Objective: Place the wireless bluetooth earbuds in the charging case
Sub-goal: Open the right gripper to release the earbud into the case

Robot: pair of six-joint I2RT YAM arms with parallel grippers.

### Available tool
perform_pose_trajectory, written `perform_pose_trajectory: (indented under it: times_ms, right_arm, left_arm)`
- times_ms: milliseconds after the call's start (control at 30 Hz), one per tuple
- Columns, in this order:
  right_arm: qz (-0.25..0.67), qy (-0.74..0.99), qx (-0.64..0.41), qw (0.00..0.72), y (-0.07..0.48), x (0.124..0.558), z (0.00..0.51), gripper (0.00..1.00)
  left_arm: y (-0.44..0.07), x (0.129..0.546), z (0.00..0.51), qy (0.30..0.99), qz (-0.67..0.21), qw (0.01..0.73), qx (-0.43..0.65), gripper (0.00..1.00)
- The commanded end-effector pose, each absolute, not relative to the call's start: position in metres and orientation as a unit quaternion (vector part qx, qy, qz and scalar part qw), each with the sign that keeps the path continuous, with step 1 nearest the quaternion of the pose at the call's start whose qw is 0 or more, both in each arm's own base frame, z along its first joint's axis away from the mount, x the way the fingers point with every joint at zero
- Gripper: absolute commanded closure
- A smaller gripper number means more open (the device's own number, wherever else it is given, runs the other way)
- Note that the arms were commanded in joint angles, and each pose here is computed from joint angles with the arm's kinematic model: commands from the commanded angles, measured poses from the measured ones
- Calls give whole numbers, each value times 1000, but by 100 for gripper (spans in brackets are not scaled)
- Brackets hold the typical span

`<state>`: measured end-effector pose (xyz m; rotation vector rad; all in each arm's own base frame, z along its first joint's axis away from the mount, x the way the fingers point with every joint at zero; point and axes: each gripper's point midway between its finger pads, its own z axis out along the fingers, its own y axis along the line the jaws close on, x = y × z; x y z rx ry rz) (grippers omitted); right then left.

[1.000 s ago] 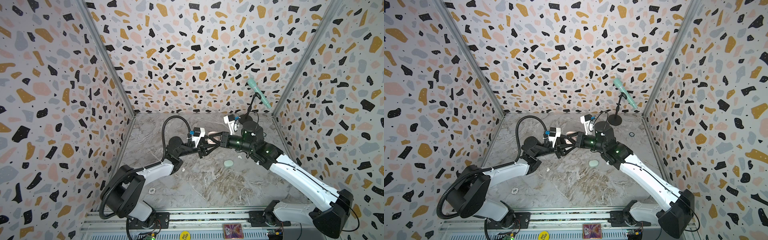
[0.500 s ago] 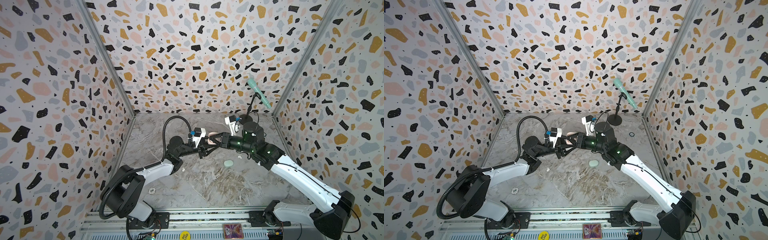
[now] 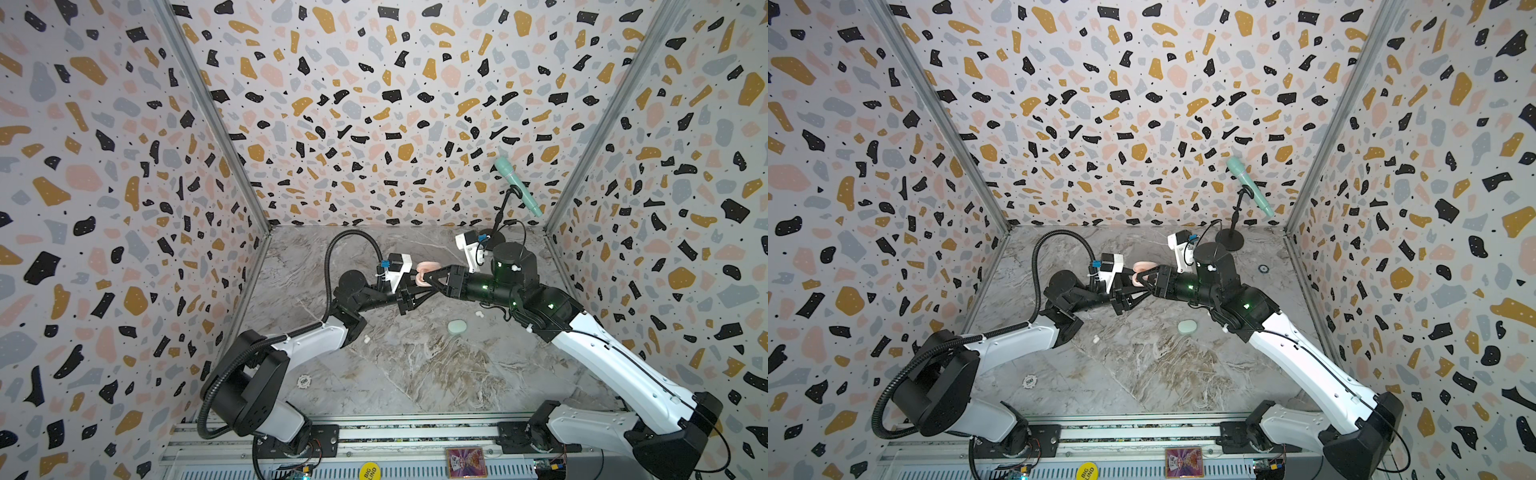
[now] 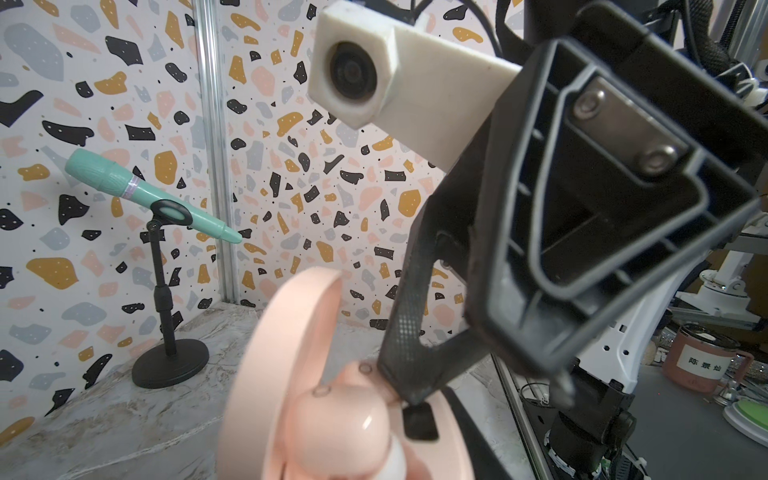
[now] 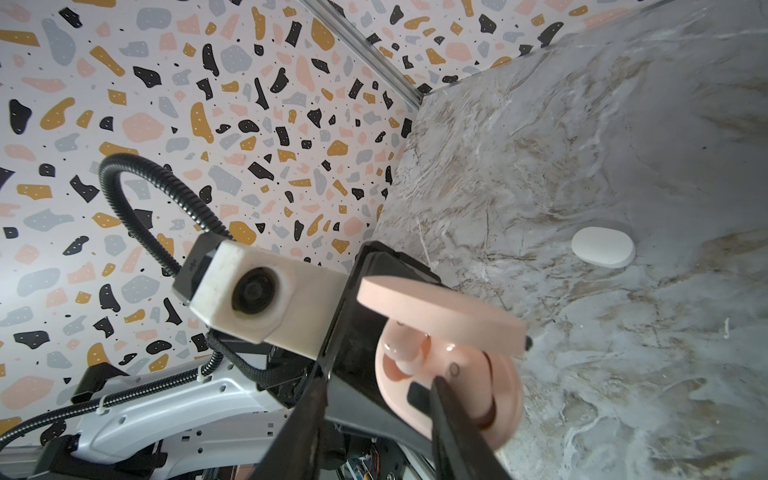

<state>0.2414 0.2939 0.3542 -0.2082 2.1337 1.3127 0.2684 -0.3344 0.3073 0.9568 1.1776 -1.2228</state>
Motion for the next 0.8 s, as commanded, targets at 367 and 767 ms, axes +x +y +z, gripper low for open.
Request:
perform_pose_trajectory:
  times_ms: [367, 767]
  right_arm:
    - [491, 802, -107, 324, 303, 243, 371, 57]
    - [492, 807, -107, 309, 311, 248, 367, 58]
  left_arm:
    - [-330, 258, 342, 445, -511, 602, 422, 74]
    - [-331, 256, 336, 449, -501, 601, 431, 74]
